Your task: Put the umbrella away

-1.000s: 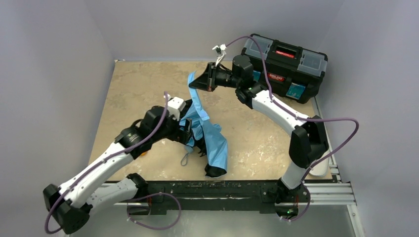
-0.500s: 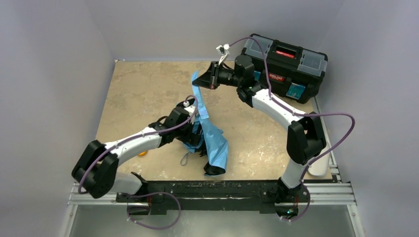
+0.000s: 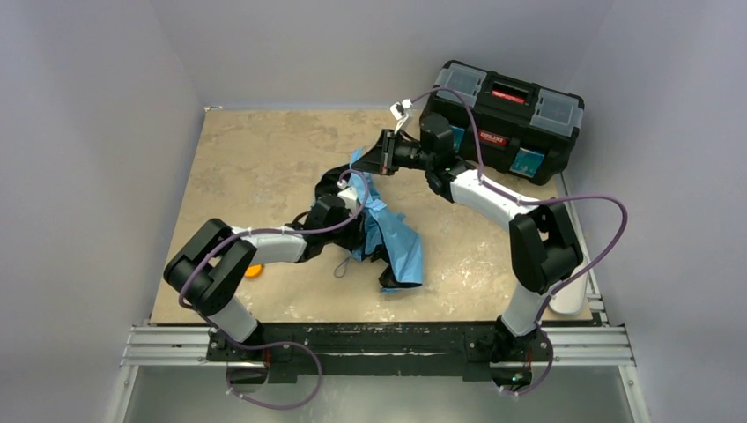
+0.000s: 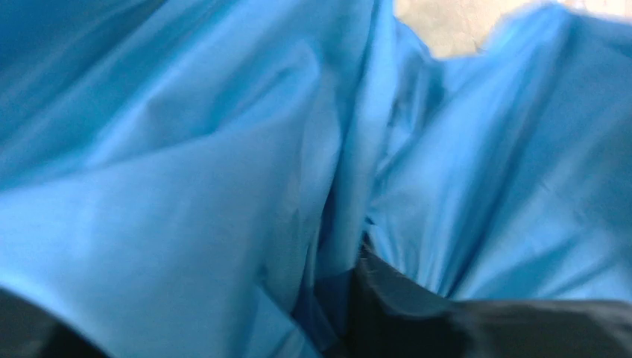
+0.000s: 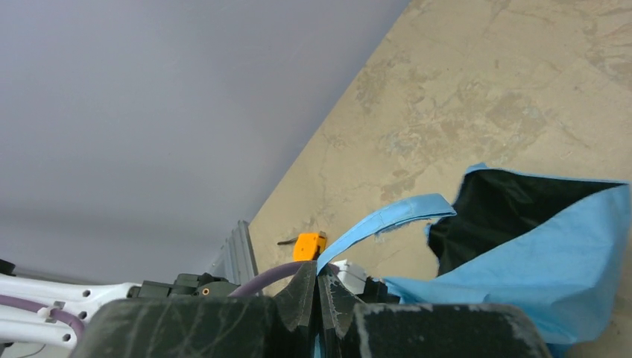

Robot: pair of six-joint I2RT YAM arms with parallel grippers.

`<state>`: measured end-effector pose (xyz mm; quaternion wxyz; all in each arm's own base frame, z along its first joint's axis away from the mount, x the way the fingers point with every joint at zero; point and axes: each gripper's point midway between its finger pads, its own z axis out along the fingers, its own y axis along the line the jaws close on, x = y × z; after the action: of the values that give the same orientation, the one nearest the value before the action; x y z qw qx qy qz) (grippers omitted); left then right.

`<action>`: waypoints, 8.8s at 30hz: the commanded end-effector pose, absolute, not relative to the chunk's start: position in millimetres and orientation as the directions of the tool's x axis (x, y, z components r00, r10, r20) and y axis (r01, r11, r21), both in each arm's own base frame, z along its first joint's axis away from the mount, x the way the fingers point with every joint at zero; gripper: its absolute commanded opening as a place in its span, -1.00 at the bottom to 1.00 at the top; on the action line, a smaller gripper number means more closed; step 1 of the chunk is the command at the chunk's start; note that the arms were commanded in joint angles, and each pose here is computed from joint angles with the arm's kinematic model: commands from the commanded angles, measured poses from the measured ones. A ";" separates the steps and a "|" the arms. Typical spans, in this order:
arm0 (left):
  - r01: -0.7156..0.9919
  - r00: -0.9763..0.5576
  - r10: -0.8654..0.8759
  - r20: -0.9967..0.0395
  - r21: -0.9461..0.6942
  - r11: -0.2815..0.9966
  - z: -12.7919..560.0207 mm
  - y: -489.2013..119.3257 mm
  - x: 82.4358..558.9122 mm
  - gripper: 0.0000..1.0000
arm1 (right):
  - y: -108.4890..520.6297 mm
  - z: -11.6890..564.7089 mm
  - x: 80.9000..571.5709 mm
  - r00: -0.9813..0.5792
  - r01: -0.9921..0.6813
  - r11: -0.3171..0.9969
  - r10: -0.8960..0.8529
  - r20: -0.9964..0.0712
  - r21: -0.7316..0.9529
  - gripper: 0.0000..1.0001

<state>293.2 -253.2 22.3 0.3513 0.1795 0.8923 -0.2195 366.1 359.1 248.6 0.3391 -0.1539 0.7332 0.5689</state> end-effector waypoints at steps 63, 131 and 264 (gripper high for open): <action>0.544 -0.321 0.716 -0.620 0.498 0.675 14.0 -286.7 198.9 -0.14 | 396.6 34.9 364.9 -0.880 -0.428 0.624 -0.124 -0.458 0.654 -1.00; 0.218 -0.306 0.609 -0.732 0.569 0.793 170.0 -201.1 292.0 -1.00 | 437.6 205.3 410.4 -0.778 -0.562 0.438 0.007 -0.628 0.701 -1.00; 0.371 -0.287 0.836 -0.469 0.750 0.548 172.6 -221.2 287.7 -1.00 | 386.5 419.6 357.8 -0.601 -0.758 0.068 0.315 -0.735 0.649 -1.00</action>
<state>280.5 -219.2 156.6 0.4370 0.3235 0.8180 0.1877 376.6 374.4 386.0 0.4139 -0.1417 0.6532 0.6180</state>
